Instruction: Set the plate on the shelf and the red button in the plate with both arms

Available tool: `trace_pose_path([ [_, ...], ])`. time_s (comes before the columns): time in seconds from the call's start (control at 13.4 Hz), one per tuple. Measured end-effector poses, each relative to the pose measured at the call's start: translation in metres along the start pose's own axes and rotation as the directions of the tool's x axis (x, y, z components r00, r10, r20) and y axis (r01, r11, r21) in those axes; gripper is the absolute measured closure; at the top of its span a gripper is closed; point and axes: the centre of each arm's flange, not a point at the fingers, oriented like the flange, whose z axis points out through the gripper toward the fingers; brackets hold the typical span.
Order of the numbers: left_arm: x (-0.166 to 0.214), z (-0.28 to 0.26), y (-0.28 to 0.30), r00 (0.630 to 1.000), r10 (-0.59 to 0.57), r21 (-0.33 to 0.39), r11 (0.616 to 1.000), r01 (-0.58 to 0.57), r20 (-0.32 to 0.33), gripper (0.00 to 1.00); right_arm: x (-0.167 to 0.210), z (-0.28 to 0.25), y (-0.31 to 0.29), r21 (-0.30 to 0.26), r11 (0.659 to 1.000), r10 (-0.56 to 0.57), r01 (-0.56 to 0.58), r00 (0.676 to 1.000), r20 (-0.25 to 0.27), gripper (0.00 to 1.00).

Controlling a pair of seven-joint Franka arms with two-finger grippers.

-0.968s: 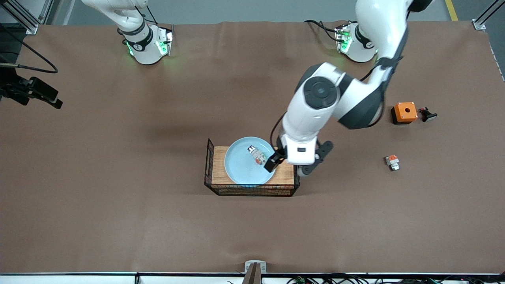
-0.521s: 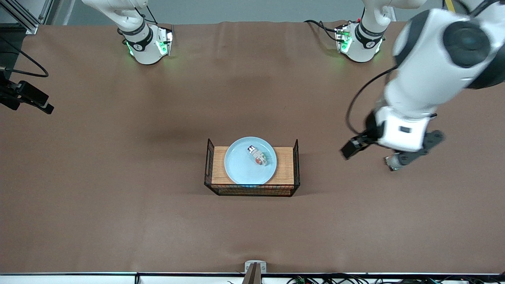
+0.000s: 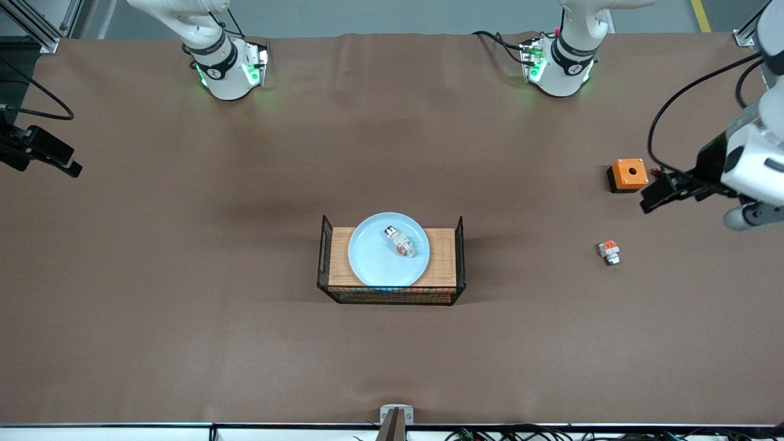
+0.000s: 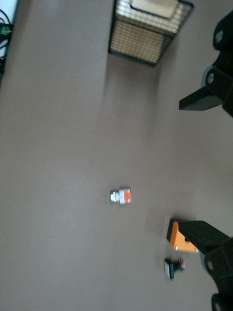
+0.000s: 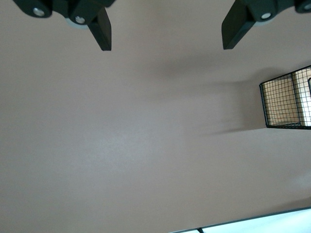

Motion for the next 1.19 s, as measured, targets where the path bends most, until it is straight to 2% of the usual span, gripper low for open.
trace_pose_path([
  [0.22, -0.023, -0.013, -0.025, 0.999, 0.044, 0.014, 0.999, -0.044, -0.005, 0.00, 0.000, 0.000, 0.000, 0.000, 1.000, 0.000, 0.000, 1.000, 0.000, 0.00],
  [0.52, -0.043, -0.027, -0.029, 0.999, 0.054, 0.024, 0.998, -0.054, 0.007, 0.00, 0.000, 0.000, 0.000, 0.000, 1.000, -0.001, 0.001, 1.000, 0.001, 0.00],
  [1.19, -0.079, -0.039, -0.026, 0.995, 0.070, 0.050, 0.996, -0.074, 0.078, 0.00, 0.000, 0.001, 0.000, 0.000, 1.000, -0.001, 0.001, 1.000, 0.001, 0.00],
])
